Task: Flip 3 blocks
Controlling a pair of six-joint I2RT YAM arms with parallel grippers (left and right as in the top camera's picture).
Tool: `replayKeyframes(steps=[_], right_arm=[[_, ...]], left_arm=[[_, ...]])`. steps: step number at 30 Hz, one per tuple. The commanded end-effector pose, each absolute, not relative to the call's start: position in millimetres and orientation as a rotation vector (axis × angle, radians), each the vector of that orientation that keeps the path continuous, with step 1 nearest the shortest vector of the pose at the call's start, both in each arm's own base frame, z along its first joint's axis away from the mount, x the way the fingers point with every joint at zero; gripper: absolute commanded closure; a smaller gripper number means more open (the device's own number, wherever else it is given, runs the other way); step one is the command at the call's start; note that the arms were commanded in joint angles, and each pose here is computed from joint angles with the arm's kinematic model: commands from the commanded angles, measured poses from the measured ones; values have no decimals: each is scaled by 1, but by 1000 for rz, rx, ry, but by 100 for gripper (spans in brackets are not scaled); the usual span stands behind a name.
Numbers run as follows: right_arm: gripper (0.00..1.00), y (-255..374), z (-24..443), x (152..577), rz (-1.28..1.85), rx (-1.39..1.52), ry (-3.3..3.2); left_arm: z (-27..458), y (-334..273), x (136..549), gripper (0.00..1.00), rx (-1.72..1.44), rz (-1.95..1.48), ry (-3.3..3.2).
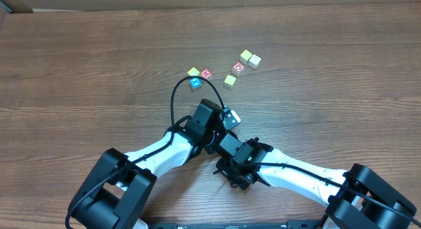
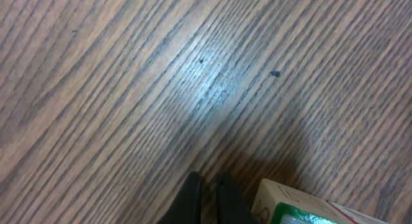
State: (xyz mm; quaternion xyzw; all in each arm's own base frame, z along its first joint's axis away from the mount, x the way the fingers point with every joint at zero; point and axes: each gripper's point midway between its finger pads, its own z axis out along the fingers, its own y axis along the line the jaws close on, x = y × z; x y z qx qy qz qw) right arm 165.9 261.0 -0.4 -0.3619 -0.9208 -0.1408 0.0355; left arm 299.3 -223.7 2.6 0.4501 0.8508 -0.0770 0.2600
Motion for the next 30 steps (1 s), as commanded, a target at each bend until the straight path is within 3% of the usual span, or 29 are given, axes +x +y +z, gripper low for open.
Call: replayKeyframes(steps=[1,30], right_arm=[[96,260,-3,166,-418,-1124,-2840],[96,260,-3,166,-419,-1124,-2840]], left_arm=[[-4,-227,293,96,1258,-246,2297],[0,-231,296,96,1251,-256,2274]])
